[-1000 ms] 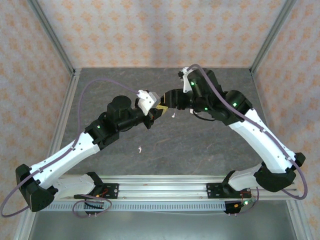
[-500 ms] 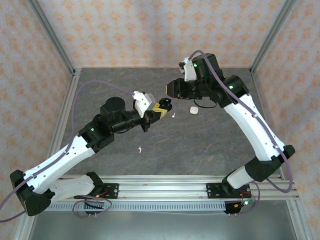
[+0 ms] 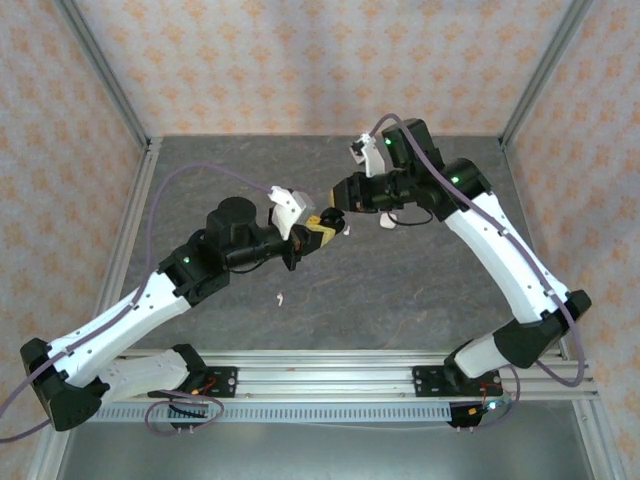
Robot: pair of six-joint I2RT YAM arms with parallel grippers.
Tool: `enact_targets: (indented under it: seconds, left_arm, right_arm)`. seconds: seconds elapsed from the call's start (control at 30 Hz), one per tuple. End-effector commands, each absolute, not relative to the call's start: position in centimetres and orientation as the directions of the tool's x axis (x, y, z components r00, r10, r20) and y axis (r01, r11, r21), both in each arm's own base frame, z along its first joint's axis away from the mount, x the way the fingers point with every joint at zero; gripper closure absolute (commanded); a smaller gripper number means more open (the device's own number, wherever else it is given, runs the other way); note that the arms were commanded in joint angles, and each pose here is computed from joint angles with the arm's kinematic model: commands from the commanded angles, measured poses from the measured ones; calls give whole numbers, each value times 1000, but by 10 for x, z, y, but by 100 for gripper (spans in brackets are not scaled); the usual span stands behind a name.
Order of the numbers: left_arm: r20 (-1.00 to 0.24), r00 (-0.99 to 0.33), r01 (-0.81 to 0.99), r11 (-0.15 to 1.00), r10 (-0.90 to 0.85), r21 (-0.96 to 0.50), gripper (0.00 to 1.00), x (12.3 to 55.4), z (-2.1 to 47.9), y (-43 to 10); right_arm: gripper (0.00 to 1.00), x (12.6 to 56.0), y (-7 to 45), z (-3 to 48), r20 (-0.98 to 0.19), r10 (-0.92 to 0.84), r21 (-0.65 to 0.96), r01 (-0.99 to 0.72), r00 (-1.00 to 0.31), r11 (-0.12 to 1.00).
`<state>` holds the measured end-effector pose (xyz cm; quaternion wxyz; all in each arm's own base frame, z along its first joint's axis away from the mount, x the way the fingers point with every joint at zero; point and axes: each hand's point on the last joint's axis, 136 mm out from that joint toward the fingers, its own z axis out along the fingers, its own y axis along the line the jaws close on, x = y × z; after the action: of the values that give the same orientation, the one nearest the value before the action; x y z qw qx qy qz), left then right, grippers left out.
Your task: Insert wireless bluetooth earbuds into charging case
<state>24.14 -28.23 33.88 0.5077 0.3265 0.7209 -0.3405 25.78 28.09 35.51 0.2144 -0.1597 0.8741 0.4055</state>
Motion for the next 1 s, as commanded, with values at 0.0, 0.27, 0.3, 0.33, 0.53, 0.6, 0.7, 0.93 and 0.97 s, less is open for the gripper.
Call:
enact_targets:
  seconds: [0.0,0.27,0.3,0.33,0.53,0.6,0.7,0.93,0.97]
  left_arm:
    - [-965,-262,771,602,1,-208,100,261,369,-277]
    - [-948,-310,730,622,-67,-283,100,276,367,-272]
    - [-947,-315,725,628,-63,-283,100,277,365,-271]
    - [-944,-325,715,638,-60,-287,100,279,360,-269]
    - [-867,-465,538,721,-180,-438,100,304,311,-240]
    - [-808,-539,438,741,-236,-509,99,313,287,-230]
    - [-726,-644,301,794,-239,-529,99,324,246,-218]
    - [-553,-825,208,849,-114,-486,100,345,163,-215]
    - [-527,-844,204,851,-97,-484,100,351,151,-218]
  right_arm:
    - [81,234,272,358,-532,-150,616,-502,-833,607]
    - [75,246,250,356,-610,-109,510,-495,-785,703]
    - [74,250,246,356,-621,-99,492,-485,-778,723]
    - [73,255,241,355,-630,-88,468,-468,-771,750]
    - [59,302,201,325,-636,-45,283,-288,-770,915]
    - [56,321,188,302,-590,-17,250,-202,-808,947]
    - [49,346,171,260,-477,46,246,-84,-878,966]
    - [40,394,123,172,-224,175,153,142,-959,978]
    - [39,399,118,160,-192,199,151,171,-961,974]
